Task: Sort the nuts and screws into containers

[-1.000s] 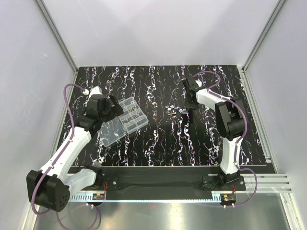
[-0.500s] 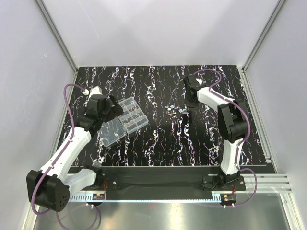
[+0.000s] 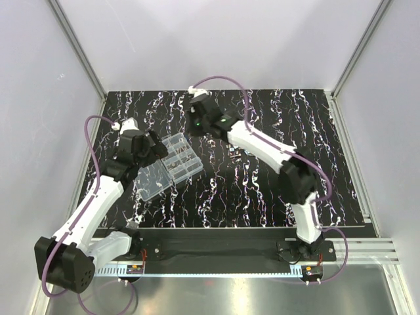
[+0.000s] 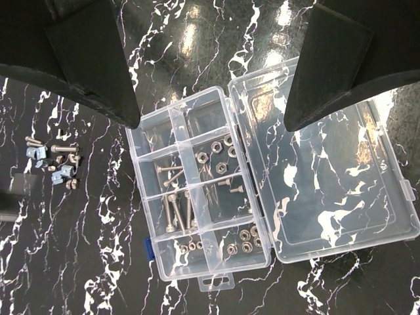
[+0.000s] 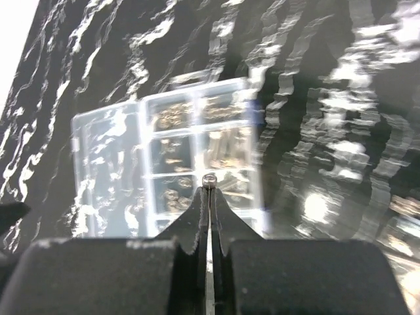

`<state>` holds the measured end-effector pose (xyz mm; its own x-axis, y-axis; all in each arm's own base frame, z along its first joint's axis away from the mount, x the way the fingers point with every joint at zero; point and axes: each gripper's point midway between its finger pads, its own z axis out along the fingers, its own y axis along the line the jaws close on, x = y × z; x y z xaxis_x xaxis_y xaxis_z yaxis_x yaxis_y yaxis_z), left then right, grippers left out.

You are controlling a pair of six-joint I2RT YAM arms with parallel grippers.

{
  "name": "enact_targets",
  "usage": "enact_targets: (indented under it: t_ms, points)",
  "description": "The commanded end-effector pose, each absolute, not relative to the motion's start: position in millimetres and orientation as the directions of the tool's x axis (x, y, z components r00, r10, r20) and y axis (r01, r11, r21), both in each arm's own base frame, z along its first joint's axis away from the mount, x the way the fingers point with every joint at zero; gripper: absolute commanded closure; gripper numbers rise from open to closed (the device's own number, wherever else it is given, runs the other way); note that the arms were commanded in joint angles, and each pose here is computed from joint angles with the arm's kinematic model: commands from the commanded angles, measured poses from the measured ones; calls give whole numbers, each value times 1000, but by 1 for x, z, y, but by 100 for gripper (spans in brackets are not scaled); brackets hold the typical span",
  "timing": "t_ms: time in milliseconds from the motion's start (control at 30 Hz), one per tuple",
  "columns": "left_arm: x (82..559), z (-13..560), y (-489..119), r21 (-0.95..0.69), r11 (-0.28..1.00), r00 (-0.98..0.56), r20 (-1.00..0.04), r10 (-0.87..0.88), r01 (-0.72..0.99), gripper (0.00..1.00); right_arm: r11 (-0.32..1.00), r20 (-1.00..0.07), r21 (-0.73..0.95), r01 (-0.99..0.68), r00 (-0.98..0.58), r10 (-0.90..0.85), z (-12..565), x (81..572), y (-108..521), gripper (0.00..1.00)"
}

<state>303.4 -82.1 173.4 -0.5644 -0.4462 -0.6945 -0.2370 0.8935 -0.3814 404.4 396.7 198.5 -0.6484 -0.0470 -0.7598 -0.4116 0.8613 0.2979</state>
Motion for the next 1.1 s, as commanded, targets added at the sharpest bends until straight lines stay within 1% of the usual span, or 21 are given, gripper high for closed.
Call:
enact_targets:
  t_ms: [0, 33, 67, 167, 333, 467, 600, 733, 800, 867, 900, 967, 1000, 1067]
  points:
    - [307, 190, -79, -401, 886, -511, -725, -461, -231, 1, 838, -678, 340, -427, -729, -96, 150, 394, 433, 100]
    - [306, 190, -79, -400, 887, -510, -726, -461, -233, 1, 826, -681, 353, -440, -726, -95, 155, 392, 444, 100]
    - [306, 192, -78, -402, 886, -507, -727, -463, -233, 1, 833, -658, 344, -434, -744, -116, 139, 389, 447, 100]
    - [305, 195, -76, -402, 884, -494, -733, -467, -238, 1, 845, -647, 318, -431, -750, -138, 128, 384, 451, 100]
    - [305, 194, -76, -407, 882, -492, -732, -471, -239, 1, 881, -617, 270, -389, -772, -152, 105, 379, 437, 100]
    - [305, 193, -78, -409, 882, -498, -729, -470, -233, 1, 880, -611, 270, -391, -776, -157, 96, 376, 436, 100]
    - [304, 193, -76, -405, 883, -495, -731, -469, -239, 1, 884, -623, 266, -384, -769, -147, 96, 382, 437, 100]
    - [304, 193, -76, -402, 884, -496, -732, -467, -240, 1, 888, -613, 252, -386, -773, -162, 90, 385, 440, 100]
    - [305, 194, -76, -403, 883, -493, -733, -468, -239, 1, 885, -616, 255, -389, -771, -161, 93, 385, 441, 93]
    - [306, 192, -76, -402, 884, -496, -732, -467, -240, 1, 884, -621, 260, -390, -768, -156, 97, 386, 441, 91]
    - [305, 191, -77, -401, 884, -500, -730, -466, -238, 1, 882, -624, 262, -392, -766, -155, 99, 386, 442, 87]
    - [305, 191, -77, -401, 884, -503, -728, -466, -239, 1, 882, -619, 259, -394, -768, -162, 98, 385, 443, 84]
    - [305, 191, -77, -401, 885, -502, -729, -465, -238, 1, 879, -624, 262, -399, -765, -162, 102, 386, 445, 78]
    - [305, 192, -77, -401, 885, -500, -730, -465, -238, 1, 885, -605, 249, -394, -777, -176, 98, 384, 441, 76]
